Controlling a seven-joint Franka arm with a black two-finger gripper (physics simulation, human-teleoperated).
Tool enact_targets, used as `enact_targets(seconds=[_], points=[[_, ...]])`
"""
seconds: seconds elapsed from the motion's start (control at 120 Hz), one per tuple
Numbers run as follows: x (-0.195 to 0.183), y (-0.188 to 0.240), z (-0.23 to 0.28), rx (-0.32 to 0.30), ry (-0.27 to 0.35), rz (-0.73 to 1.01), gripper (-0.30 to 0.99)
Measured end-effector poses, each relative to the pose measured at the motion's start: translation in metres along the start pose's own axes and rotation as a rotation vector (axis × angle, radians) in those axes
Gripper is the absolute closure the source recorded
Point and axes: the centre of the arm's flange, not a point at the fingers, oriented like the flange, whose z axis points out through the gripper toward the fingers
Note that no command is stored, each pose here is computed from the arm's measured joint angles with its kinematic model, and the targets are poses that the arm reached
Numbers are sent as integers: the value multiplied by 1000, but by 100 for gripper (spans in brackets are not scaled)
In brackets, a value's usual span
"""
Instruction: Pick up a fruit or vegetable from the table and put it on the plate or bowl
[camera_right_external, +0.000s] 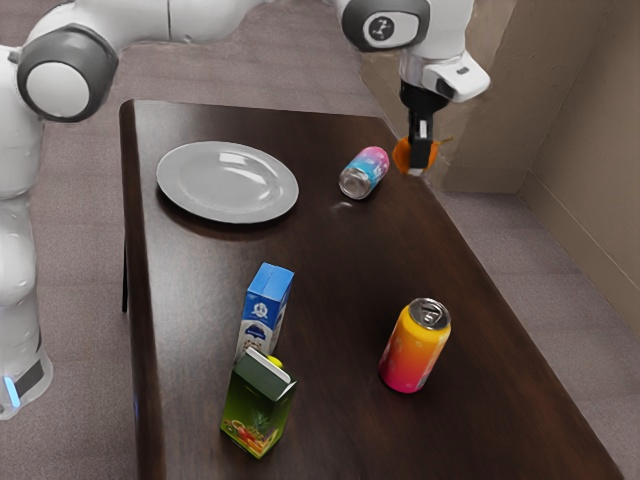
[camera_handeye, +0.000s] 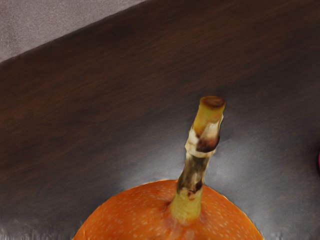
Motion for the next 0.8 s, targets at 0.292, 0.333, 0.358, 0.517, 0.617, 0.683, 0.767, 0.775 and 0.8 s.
enact_targets(seconds=[0.292,0.333,0.358,0.517,0.617,0.683,0.767,0.775,0.8], points=[[-224,-311,6,119,-214,-590,39],[-231,-324,18,115,-227,-602,40],[-231,-328,25,112,-233,-599,40],[-226,-327,49,84,-232,-551,40],[-257,-305,41,40,-215,-541,40],[-275,-295,39,26,-209,-540,39],[-284,-282,43,16,-199,-524,40],[-283,-281,44,15,-199,-520,39],[-280,-276,48,11,-199,-508,39]])
